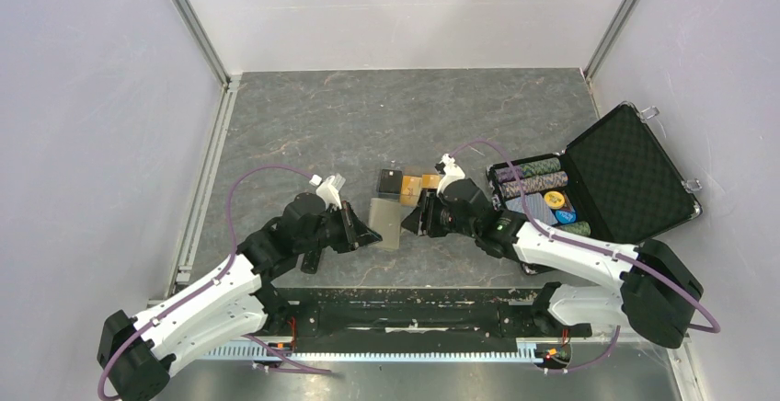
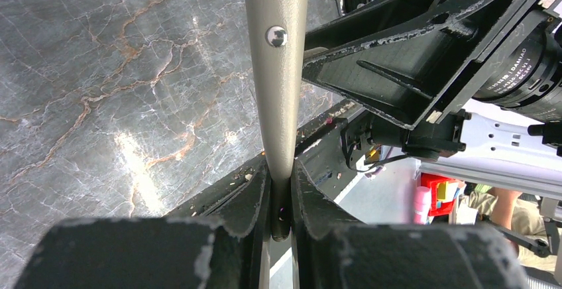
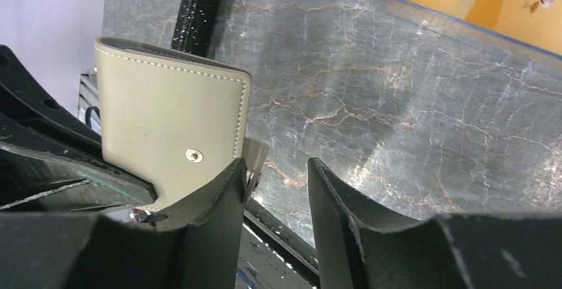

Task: Put the credit cards into the card holder
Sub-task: Open the card holder at the corner of the board.

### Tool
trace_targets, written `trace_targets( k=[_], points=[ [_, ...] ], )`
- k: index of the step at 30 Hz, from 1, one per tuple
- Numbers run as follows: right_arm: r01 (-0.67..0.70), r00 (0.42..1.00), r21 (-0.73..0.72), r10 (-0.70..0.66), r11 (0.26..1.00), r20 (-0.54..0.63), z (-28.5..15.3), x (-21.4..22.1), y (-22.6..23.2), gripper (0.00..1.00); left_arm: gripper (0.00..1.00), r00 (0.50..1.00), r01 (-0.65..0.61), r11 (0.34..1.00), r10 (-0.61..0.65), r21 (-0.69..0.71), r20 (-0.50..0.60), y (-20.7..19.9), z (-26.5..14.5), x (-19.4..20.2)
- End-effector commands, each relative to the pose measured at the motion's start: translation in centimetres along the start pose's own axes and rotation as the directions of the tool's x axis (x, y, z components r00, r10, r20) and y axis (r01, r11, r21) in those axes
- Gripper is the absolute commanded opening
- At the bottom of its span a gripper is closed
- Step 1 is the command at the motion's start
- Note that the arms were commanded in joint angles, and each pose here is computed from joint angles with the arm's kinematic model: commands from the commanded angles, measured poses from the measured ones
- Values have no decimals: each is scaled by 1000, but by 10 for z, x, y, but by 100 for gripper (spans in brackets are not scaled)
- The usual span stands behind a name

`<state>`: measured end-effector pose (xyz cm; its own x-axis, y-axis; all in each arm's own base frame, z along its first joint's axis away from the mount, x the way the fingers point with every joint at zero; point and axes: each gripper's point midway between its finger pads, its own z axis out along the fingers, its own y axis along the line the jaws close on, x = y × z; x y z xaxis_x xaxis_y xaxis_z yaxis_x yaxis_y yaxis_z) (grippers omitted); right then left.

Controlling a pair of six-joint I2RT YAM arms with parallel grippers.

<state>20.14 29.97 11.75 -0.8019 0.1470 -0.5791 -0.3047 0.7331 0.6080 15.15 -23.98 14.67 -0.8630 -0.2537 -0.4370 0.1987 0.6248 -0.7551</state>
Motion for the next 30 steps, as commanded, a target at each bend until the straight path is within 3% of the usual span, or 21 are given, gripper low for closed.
trace_targets(
  k=[1,4,7,10,12,13,14,15,17,23,30],
  points=[
    [-17,999,-81,21,997,43,1,-9,16,40,2,1000,9,998,-10,61,21,-15,-3,-6],
    [-32,999,-107,36,994,39,2,-8,17,27,2,1000,9,998,-10,63,20,-16,-3,-6],
    [-42,998,-159,47,986,30,2,-6,24,21,2,1000,7,998,-9,65,23,-16,-4,-5],
    [-48,998,-173,54,984,29,1,-7,27,0,2,999,9,998,-11,64,33,-15,-4,-6],
    [-43,998,-181,51,982,41,-2,-10,29,0,3,999,11,998,-13,64,36,-15,-4,-7],
    [-39,998,-183,49,982,50,-4,-13,30,0,11,999,11,998,-13,61,37,-14,-5,-7],
    [-26,997,-191,39,981,63,-8,-16,33,0,32,999,10,998,-12,61,39,-15,-6,-7],
    [-12,997,-195,28,981,78,-12,-21,36,0,67,999,8,999,-10,50,42,-13,-6,-8],
    [32,993,-200,-9,979,117,-22,-32,42,0,99,998,-3,1000,3,-6,61,-7,-11,-13],
    [231,960,-149,-201,961,193,-54,-62,51,0,100,981,-119,983,138,-137,139,-1,-37,-37],
    [362,927,-197,-330,911,177,-64,-68,69,0,100,972,-193,961,215,-196,98,1,-44,-41]
  ],
)
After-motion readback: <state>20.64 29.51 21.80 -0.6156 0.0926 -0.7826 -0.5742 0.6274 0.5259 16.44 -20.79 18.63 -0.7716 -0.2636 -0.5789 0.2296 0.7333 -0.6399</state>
